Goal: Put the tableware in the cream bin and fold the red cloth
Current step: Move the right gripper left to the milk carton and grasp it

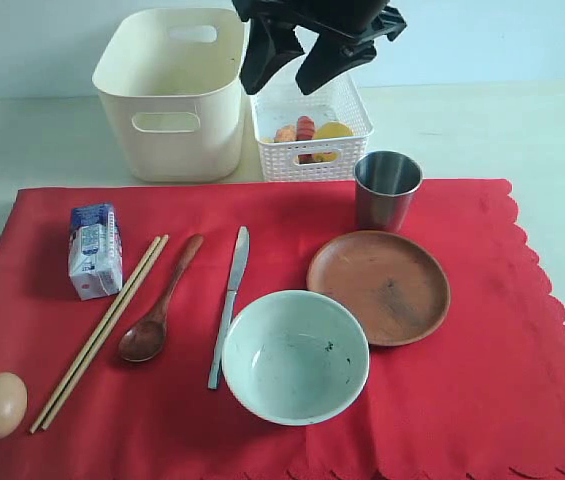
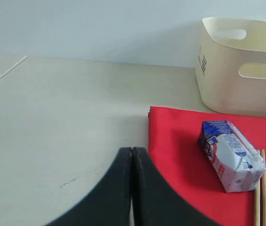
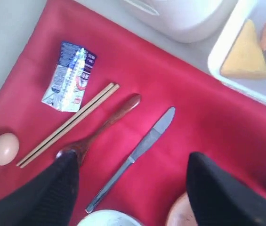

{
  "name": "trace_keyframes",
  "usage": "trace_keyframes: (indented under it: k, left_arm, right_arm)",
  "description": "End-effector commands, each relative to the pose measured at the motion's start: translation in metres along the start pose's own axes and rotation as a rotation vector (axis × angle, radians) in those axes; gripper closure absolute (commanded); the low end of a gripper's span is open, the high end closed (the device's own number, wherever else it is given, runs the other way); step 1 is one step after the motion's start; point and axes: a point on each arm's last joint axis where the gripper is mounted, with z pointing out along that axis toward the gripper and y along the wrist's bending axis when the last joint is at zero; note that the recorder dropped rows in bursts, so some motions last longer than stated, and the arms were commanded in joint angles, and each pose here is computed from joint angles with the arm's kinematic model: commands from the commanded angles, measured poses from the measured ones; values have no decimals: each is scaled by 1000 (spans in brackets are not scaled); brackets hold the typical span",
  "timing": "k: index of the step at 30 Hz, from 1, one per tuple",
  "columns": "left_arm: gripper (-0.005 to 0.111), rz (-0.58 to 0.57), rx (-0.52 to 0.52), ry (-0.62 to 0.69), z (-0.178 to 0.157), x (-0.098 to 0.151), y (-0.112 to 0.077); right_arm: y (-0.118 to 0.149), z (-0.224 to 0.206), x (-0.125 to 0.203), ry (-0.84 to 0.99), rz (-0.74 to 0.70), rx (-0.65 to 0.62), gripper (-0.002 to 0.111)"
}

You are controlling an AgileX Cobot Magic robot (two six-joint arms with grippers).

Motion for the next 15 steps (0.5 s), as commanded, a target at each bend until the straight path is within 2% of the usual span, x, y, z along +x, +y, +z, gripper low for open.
trace_keyframes:
  k: [1,8,15]
  left_arm:
    - [107,0,0,-5,0,0,0]
    - [107,-3,0,-5,0,0,0]
    - [107,0,0,-5,0,0,0]
  right_arm:
    - [26,2,2,4,-65,-40,47]
    - [76,19,8,0,-112,-83,49]
    - [117,34,13,-60,-145,-46,49]
